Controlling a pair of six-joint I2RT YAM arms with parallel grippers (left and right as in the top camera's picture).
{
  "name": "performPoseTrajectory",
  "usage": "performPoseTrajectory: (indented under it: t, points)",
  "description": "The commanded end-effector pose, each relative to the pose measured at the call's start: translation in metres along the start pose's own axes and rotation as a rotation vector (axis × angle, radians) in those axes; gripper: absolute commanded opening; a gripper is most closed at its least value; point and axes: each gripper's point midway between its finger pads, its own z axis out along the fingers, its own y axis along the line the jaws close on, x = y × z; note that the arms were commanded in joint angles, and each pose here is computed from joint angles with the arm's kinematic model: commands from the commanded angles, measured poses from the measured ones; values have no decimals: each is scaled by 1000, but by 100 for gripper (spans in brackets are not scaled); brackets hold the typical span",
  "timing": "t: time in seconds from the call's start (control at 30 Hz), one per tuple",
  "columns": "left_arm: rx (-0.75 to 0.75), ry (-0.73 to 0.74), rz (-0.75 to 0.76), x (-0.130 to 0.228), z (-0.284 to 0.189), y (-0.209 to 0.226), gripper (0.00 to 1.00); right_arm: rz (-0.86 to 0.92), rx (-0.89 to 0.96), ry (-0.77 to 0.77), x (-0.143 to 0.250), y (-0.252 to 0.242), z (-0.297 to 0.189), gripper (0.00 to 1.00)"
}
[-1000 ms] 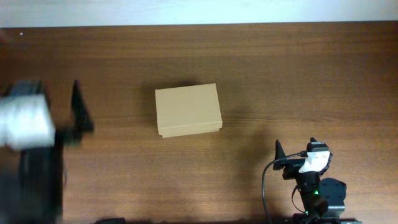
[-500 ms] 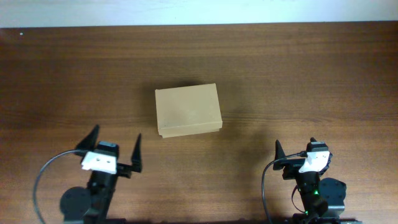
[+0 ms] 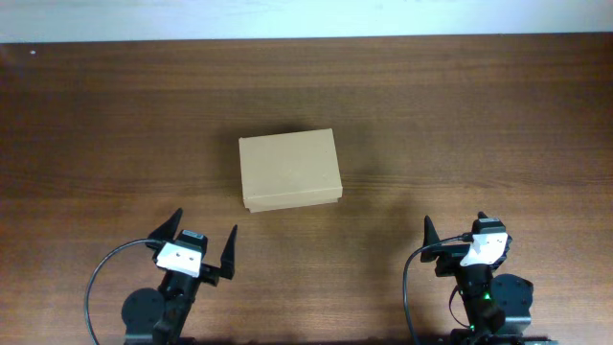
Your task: Pack container
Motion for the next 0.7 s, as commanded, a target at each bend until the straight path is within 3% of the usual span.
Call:
performPoseTrajectory:
  t: [0.0, 0.67]
  points:
    - [20, 34, -1, 11, 0, -4, 100, 13, 19, -2, 2, -4, 0, 99]
    - [24, 70, -10, 20, -1, -5, 100, 13, 19, -2, 2, -4, 0, 99]
